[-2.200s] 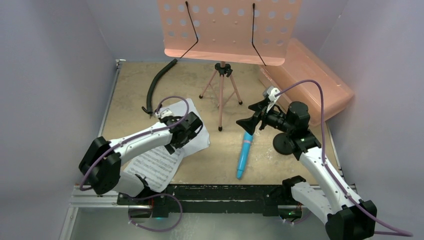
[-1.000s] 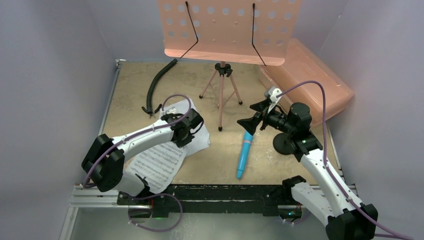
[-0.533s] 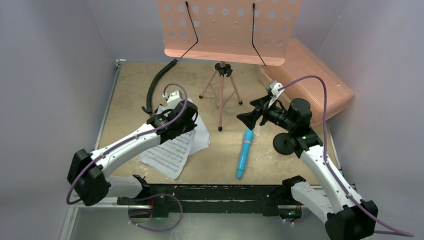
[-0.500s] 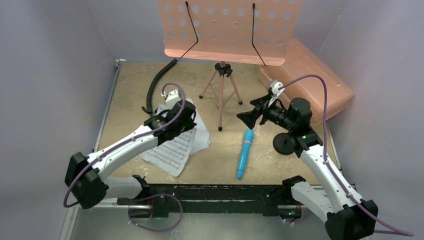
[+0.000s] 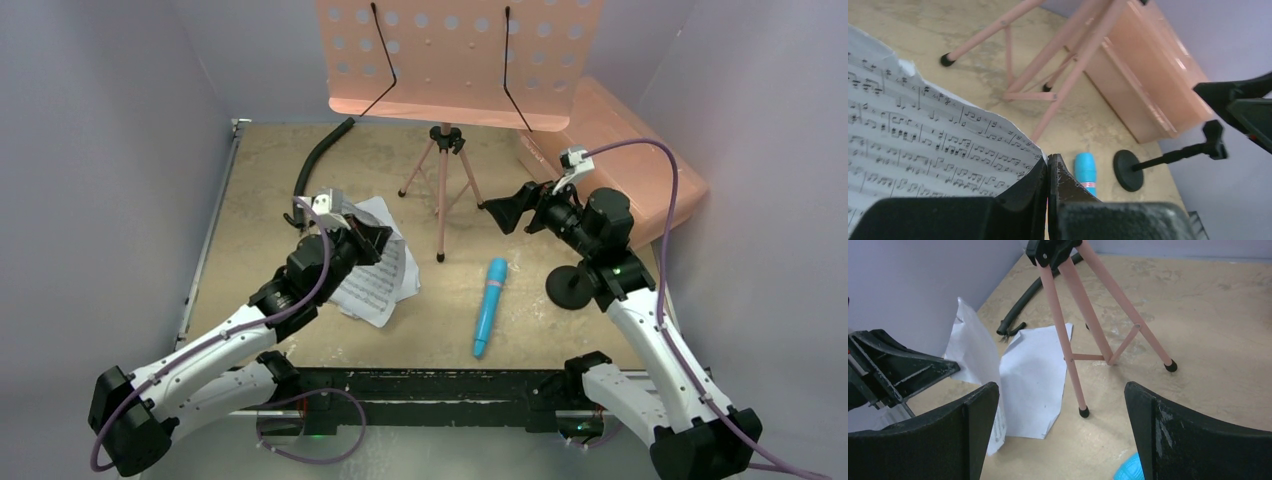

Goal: Set up the instrument practice props

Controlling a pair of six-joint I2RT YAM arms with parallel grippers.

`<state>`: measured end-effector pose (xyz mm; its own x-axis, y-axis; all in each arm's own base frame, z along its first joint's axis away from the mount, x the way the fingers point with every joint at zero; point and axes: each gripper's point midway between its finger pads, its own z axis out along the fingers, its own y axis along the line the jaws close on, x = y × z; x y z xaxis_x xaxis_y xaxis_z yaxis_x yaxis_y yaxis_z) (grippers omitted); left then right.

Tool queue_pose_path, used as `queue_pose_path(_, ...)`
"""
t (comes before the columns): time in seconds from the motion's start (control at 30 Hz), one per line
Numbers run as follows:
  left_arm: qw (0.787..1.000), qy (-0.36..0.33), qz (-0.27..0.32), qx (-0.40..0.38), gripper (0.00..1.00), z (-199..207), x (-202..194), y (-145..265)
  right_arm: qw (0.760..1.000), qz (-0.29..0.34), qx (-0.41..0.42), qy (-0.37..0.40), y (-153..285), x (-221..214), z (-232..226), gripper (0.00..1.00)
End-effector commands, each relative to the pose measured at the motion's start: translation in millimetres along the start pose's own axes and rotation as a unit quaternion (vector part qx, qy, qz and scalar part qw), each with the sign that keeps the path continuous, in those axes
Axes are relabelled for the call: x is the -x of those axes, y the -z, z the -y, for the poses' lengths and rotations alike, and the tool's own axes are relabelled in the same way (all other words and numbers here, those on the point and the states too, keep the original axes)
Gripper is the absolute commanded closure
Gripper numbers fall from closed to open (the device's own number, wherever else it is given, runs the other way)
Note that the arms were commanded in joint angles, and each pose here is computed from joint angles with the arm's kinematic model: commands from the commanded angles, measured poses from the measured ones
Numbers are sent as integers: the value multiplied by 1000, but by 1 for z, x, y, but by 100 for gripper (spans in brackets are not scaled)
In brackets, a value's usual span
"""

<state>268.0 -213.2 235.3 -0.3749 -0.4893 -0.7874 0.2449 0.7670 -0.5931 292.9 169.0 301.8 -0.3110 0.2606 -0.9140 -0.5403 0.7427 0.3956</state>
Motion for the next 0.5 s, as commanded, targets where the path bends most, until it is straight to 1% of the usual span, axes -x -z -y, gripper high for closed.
queue_pose_path(0.0, 992, 1, 34, -124, 100, 56, 27, 0, 1000, 17, 4, -20, 6, 24, -13, 2)
queue_pose_path(0.13, 993, -4, -17, -118, 100, 69, 17, -17, 999, -8, 45, -14, 7, 12, -26, 2)
queue_pose_path(0.23, 994, 16, -51, -91, 100, 72, 10, -34, 998, -18, 65, 2, 9, 4, -30, 2)
queue_pose_path(0.33, 994, 48, -59, -84, 100, 81, 13, -42, 997, 1, 81, 17, 13, 3, -33, 2)
queue_pose_path(0.47, 988, 106, -45, -99, 100, 95, 22, -44, 994, 32, 98, 44, 21, 0, -37, 2)
